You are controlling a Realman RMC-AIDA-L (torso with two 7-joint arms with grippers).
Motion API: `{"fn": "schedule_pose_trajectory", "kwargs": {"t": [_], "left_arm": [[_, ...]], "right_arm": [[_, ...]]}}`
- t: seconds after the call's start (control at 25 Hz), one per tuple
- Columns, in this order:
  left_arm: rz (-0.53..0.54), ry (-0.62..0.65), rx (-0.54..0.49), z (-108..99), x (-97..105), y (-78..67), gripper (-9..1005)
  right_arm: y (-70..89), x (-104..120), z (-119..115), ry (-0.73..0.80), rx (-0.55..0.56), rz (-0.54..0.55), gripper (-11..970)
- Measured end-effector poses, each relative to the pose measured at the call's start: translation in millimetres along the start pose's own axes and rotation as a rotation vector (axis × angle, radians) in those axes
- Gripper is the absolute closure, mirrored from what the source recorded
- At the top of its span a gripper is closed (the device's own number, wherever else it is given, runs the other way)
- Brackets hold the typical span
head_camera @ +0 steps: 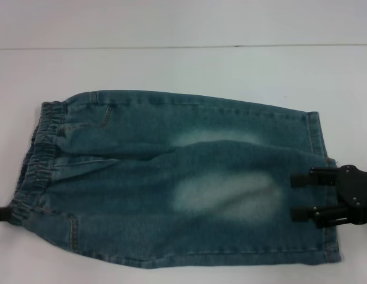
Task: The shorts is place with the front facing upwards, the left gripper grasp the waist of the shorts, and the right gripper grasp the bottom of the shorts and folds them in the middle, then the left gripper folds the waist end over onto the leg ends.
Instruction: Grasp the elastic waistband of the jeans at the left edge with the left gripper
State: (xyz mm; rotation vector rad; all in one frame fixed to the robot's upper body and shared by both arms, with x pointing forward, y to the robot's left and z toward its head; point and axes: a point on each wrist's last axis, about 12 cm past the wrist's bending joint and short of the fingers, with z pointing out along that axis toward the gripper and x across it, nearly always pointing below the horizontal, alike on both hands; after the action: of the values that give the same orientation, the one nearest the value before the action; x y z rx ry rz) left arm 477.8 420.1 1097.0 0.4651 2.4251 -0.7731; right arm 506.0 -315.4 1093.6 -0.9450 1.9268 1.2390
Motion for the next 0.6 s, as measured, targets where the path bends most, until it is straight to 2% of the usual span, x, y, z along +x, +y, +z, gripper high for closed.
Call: {"fn": "schedule_pose_trajectory", "kwargs": {"t": [0.2,0.6], "left_arm": [[-0.005,0.034,-0.038,8.2,3.8,2.2,230],[0.003,0.049,-0.04,17.6,3.5,1.1,241]], "right_arm": [[0.5,1.7,-0.6,0.0,0.001,0.002,15],[0.4,0.7,0.6,0.001,-0.002,-0.002,14]]}}
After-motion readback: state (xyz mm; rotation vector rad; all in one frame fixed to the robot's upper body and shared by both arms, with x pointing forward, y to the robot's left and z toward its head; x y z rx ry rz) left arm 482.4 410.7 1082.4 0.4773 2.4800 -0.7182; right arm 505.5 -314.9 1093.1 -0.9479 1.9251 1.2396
